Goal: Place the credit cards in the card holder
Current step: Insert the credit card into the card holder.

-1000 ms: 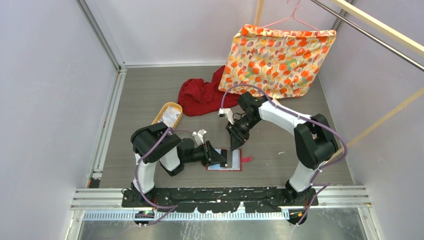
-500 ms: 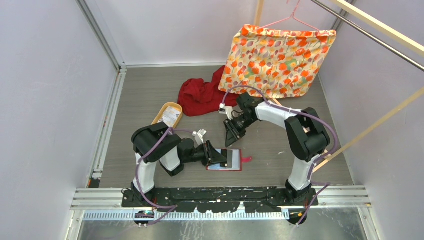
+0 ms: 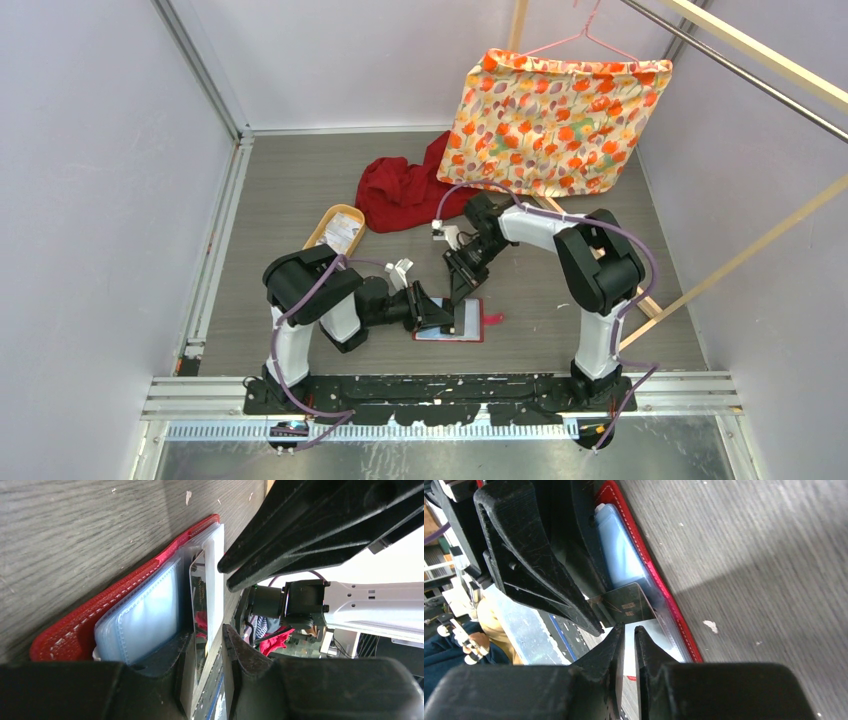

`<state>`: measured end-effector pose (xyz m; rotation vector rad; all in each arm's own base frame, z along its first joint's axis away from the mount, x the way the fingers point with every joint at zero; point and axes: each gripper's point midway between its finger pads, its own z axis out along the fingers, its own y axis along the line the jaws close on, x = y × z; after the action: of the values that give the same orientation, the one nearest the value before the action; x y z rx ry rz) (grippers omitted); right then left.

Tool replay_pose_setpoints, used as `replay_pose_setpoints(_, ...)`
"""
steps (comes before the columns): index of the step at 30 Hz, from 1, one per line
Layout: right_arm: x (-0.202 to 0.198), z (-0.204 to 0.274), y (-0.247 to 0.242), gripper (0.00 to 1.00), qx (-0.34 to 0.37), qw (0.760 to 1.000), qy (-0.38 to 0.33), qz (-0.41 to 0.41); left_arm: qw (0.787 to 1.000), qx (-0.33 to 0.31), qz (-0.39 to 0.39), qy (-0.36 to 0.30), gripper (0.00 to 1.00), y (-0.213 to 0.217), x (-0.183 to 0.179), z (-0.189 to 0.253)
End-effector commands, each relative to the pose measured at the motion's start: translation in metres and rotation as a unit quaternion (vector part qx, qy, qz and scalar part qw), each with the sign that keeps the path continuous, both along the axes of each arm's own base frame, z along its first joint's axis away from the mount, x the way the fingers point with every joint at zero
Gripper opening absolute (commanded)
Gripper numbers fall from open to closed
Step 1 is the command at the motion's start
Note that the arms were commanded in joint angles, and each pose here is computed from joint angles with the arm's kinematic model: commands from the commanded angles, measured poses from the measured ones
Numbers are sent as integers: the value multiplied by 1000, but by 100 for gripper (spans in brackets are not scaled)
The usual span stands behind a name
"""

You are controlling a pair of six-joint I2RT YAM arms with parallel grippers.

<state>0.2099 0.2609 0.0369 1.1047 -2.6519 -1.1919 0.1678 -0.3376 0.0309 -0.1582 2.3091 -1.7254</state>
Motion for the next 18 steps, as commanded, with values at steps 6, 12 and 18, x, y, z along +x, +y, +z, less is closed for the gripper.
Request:
replay_pose_setpoints(6, 2, 0, -1, 17, -21, 999, -13, 24, 1000, 19, 14, -11, 27, 3, 5, -10)
replay_pose_setpoints(12, 3, -11, -9, 16, -56, 998, -9, 27, 1000, 17, 15, -12, 27, 3, 5, -7)
replay_pose_setpoints(18, 4, -14, -12, 16, -65, 997, -12, 29, 1000, 22, 18, -12, 28, 5, 5, -6)
